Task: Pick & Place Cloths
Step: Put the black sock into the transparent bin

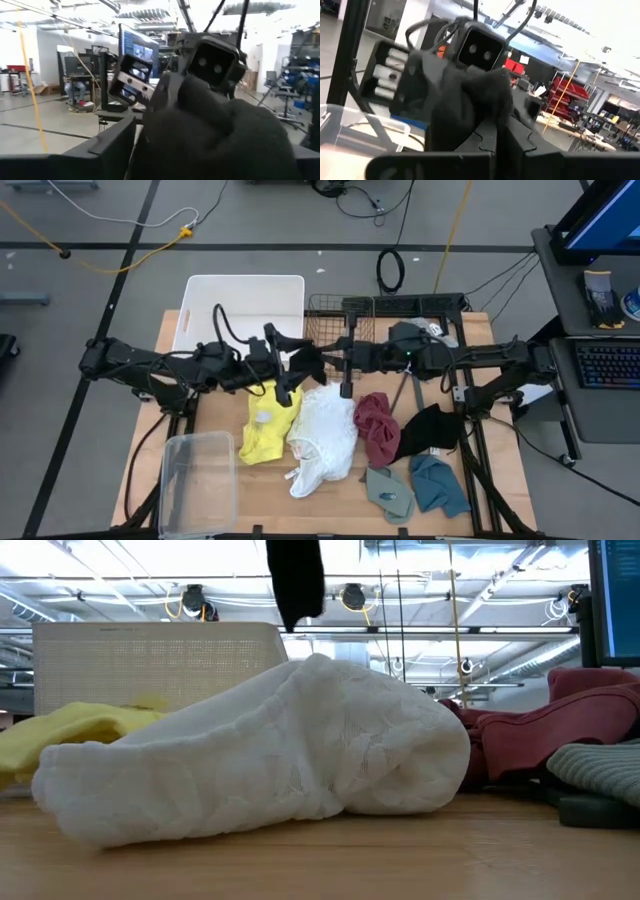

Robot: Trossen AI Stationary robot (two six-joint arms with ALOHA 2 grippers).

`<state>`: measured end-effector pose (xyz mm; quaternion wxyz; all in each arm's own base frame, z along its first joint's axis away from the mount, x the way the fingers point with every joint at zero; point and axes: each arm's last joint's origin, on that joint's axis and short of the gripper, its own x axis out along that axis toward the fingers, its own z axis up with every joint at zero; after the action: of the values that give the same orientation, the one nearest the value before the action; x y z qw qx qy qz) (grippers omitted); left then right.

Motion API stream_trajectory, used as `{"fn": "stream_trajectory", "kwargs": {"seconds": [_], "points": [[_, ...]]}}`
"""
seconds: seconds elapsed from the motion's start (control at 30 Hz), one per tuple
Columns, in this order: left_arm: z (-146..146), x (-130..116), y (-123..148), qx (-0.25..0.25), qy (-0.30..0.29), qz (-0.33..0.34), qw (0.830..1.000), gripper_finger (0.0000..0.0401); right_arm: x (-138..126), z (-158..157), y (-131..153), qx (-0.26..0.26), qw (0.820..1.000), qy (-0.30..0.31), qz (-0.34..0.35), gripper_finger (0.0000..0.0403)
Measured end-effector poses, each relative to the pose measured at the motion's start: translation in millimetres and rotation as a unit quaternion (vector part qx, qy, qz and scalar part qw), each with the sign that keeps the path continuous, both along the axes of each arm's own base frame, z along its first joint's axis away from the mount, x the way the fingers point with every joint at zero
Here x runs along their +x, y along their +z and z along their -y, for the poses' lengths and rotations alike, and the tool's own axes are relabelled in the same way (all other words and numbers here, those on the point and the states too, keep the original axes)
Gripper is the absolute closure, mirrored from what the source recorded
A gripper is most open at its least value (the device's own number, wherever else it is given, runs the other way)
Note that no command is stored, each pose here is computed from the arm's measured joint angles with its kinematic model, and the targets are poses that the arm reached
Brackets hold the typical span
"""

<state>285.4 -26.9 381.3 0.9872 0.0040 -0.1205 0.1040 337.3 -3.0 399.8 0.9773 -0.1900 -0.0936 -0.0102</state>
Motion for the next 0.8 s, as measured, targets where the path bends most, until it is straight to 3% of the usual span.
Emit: {"fn": "stream_trajectory", "kwargs": {"seconds": [0.37, 0.53, 0.8], "points": [[-1.6, 0.7, -4.0, 0.006, -0.005, -0.024, 1.0, 0.0375, -0.6, 0.0, 0.9, -0.002, 1.0, 0.0, 0.002, 0.0395], [0.1, -1.3, -4.7, 0.008, -0.01, -0.037, 0.999, 0.0382, -2.0, 0.1, 0.9, -0.003, 1.0, 0.0, -0.004, 0.0371], [6.5, -11.2, -5.2, -0.011, -0.017, -0.066, 0.998, 0.0392, -19.7, -0.3, -2.1, 0.006, 0.995, -0.001, -0.096, 0.0325]]}}
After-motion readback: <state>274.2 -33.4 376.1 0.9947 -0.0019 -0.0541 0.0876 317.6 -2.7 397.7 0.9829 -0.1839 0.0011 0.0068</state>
